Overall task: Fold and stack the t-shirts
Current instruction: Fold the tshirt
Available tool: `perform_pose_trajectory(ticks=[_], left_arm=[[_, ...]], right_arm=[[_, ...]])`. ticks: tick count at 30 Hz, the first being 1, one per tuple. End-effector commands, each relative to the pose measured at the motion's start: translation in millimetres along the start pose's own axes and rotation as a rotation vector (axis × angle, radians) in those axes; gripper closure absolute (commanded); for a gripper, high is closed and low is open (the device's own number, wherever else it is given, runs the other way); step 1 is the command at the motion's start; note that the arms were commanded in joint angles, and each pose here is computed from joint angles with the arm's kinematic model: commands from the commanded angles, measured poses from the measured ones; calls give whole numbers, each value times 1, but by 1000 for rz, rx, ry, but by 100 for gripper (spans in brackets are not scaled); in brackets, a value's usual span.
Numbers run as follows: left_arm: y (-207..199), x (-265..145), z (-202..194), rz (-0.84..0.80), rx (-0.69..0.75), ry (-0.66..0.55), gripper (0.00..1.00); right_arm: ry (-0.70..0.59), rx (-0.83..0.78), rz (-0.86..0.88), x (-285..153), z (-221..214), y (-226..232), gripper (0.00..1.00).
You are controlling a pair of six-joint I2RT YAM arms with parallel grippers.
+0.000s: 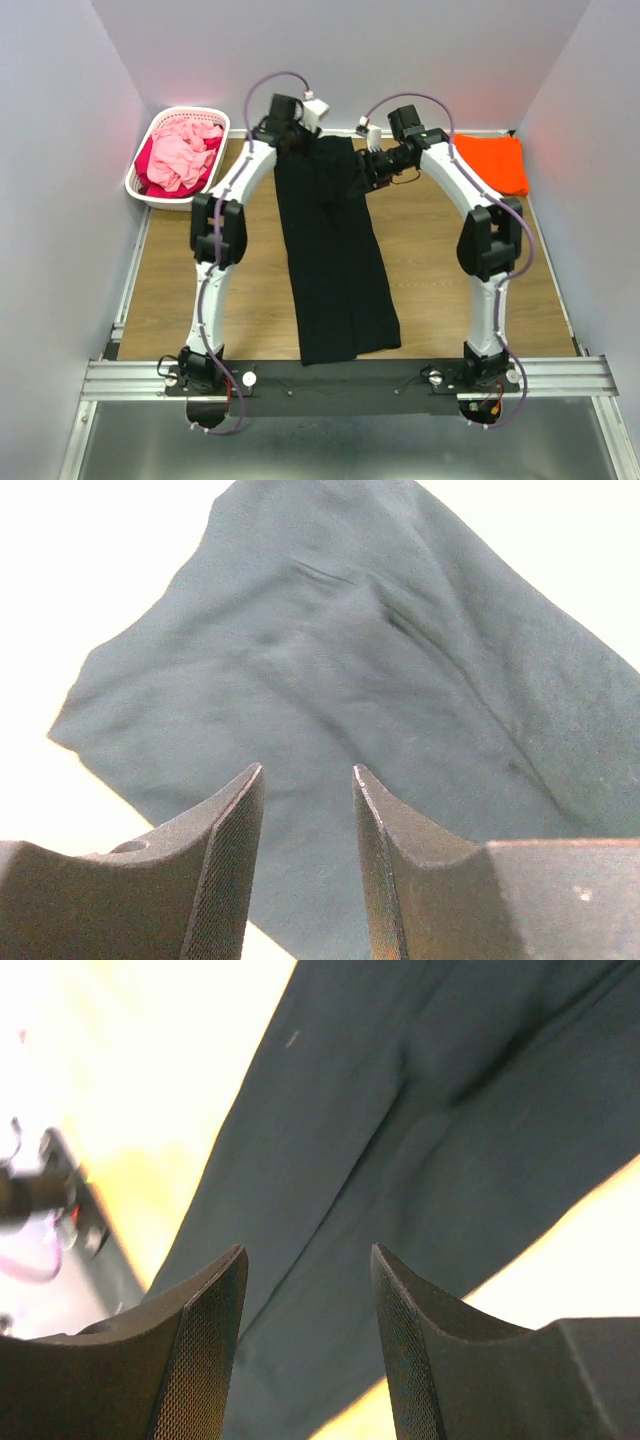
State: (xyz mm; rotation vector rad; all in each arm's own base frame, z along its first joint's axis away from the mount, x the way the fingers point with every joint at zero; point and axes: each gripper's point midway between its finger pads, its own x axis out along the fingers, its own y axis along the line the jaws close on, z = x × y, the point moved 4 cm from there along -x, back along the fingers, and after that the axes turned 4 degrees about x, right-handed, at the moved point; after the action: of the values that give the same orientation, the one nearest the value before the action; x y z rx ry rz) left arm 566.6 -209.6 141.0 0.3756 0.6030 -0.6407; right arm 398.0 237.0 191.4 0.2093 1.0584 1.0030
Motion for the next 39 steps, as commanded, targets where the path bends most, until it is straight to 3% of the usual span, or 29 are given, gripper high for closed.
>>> perform_pose_trajectory(ticks=[1,5,9,12,21,31,39], left_arm=[[26,-86,69,64,-3,-215,50],[4,-86,24,-14,-53,-106,50],[-9,-74,-7,-67,-108,-31,55],[-19,-66,-20,-116,-151,-4,57],[-25,-49,-53,-132,-186,81,58],[-27,-46,-66,-135,-194,111,58],[-29,-36,-65,-170,-202,103,58]], right_arm=[[-39,9,-103,31,24,-28,41],[-79,1,-141,50,43,-50,44],[-108,36,-191,72,50,-77,58],[-142,46,-241,87,56,-98,63],[-144,181,-364,125,37,-153,67],[-128,359,-554,101,3,-205,71],[-146,383,-536,88,5,-217,71]])
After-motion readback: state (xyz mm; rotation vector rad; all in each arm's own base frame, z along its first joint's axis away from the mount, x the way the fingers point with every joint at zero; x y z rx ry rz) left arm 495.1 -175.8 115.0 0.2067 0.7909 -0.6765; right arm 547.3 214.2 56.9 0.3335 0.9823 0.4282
